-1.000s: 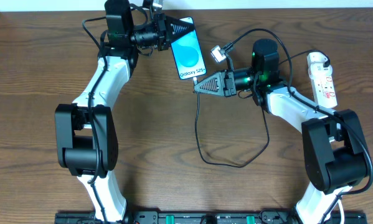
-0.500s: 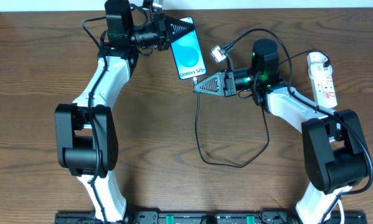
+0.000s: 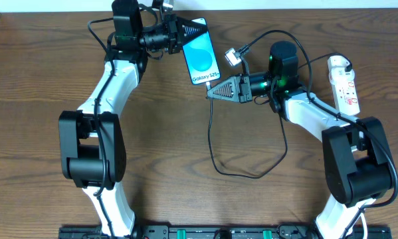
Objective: Plug charger to phone and switch on socket
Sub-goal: 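Push the connector into the phone's port with the right gripper, then open the right gripper and retract it rightward from the phone, then lower the plugged-in phone toward the table center with the left gripper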
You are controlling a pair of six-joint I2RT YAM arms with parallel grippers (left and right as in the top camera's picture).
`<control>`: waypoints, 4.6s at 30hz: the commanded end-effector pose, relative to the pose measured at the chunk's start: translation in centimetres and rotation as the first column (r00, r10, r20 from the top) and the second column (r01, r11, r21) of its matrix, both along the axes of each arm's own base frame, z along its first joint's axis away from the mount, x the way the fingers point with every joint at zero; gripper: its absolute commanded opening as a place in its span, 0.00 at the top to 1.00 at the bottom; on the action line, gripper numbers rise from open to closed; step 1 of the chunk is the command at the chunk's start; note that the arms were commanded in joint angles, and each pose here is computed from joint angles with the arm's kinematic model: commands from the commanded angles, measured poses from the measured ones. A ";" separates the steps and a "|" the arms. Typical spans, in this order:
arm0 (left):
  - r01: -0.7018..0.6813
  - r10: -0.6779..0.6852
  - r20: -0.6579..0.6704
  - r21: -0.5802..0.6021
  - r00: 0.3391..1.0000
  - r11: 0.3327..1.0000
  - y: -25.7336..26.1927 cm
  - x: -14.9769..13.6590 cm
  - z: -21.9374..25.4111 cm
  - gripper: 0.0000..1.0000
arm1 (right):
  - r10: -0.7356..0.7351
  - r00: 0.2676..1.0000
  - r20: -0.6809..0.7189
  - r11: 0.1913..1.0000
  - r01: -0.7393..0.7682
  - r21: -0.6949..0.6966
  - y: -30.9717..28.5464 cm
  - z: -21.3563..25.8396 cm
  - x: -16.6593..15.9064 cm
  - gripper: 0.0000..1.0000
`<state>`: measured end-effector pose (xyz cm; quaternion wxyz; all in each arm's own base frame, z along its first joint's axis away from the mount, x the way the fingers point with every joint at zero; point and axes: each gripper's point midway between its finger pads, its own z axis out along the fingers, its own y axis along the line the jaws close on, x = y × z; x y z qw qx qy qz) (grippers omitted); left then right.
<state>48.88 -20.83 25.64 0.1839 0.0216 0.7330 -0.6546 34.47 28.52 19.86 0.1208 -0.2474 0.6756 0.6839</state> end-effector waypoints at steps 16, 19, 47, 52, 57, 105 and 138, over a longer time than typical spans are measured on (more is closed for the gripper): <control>0.032 -0.032 0.039 -0.005 0.999 0.999 -1.0 -1.1 1.5 0.92 | -0.034 0.999 0.000 0.999 0.034 -0.008 -0.1 -0.2 0.6 0.99; 0.042 -0.042 0.040 -0.005 0.998 0.999 -1.5 -1.3 1.5 0.92 | -0.033 0.999 -0.001 0.999 0.033 -0.008 -0.1 -0.2 0.6 0.99; 0.241 -0.233 0.187 -0.025 0.955 0.970 -2.0 -4.5 3.6 0.92 | -0.040 0.999 -0.011 0.999 0.040 -0.010 -0.2 -0.1 0.8 0.99; 0.215 -0.207 0.186 -0.024 0.961 0.976 -2.0 -4.0 3.5 0.92 | -0.047 0.999 -0.010 0.999 0.047 -0.012 -0.1 -0.2 0.9 0.99; 0.166 -0.159 0.187 -0.022 0.970 0.986 -2.0 -3.2 3.5 0.93 | -0.057 0.998 -0.014 0.998 0.057 -0.016 0.0 -0.2 1.0 0.99; 0.028 -0.024 0.123 -0.033 0.992 0.999 5.6 -0.6 3.2 0.93 | -0.187 0.981 -0.041 0.982 0.188 0.001 -1.2 1.4 3.9 0.01; -0.014 0.017 0.086 -0.037 0.996 0.999 6.3 0.1 2.9 0.93 | -0.579 0.814 -0.051 0.663 0.434 -0.610 -7.7 -11.6 5.2 0.02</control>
